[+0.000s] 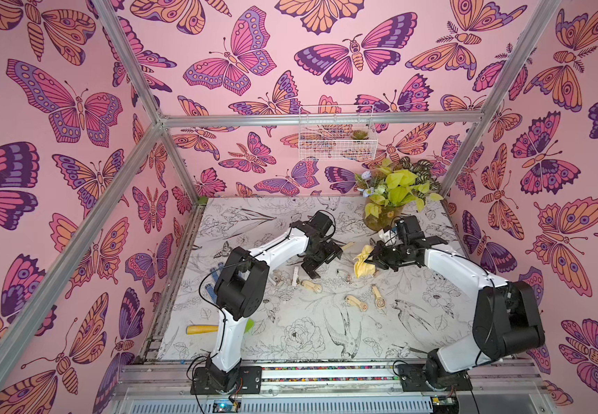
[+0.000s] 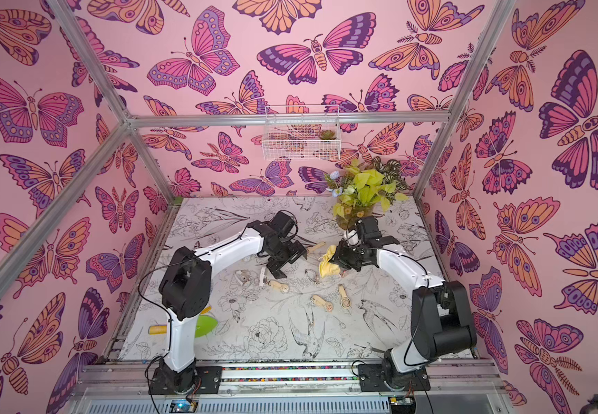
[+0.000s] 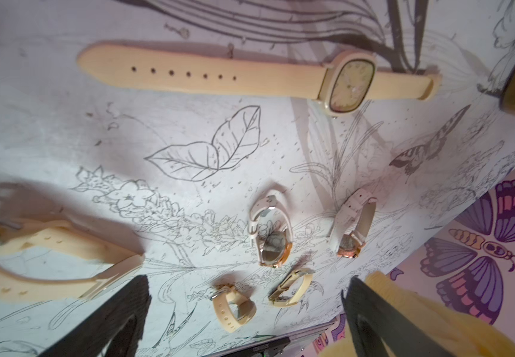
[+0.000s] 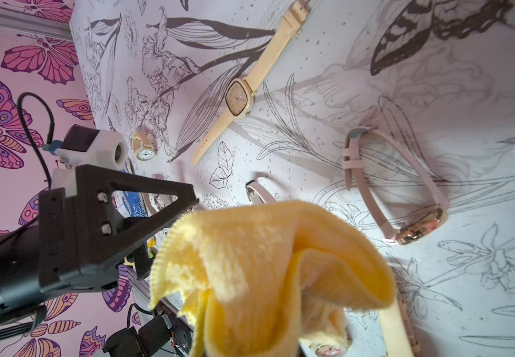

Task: Wipe the watch dial
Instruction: Pick up the watch at the center of the board.

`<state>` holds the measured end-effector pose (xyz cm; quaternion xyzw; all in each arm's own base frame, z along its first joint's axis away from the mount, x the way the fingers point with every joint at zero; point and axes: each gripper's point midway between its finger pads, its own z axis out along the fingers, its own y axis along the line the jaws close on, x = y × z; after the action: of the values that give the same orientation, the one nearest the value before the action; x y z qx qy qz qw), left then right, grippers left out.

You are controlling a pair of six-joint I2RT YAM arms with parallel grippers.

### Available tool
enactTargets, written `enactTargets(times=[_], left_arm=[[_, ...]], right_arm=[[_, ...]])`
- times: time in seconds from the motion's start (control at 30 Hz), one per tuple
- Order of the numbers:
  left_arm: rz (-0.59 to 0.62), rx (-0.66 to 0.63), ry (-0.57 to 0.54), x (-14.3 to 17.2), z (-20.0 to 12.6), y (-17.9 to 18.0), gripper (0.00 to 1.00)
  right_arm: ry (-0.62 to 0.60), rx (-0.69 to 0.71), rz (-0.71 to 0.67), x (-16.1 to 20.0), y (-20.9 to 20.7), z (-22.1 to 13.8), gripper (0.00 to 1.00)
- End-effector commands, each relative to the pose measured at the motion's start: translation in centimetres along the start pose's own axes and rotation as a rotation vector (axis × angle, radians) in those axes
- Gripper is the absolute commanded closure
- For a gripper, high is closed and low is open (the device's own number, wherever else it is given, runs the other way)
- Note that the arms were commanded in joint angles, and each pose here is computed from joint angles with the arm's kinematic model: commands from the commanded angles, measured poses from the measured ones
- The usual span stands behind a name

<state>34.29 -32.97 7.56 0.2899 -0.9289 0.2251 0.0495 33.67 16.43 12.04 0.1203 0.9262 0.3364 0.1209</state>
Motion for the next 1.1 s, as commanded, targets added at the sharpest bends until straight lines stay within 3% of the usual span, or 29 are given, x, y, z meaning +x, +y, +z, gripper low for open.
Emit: enactTargets(times=[0.0,0.6,1.07], left_arm=[[-0.136,-0.102,0.046,0.8,1.8,2.0,0.00],[-0.142,-0.141,0.085,5.9,0.4,2.1,0.10],[-0.078,-0.210,0.144,10.7,2.9,3.1,0.16]], right_arm=[[-0.035,0.006,-0.011,-0.5,-0.4,-0.5,1.00],[-0.125,0.063,0.062,1.0,-4.0,-2.4,1.00],[-0.168,0.104,0.095,3.3,-6.5,-4.2,1.00]])
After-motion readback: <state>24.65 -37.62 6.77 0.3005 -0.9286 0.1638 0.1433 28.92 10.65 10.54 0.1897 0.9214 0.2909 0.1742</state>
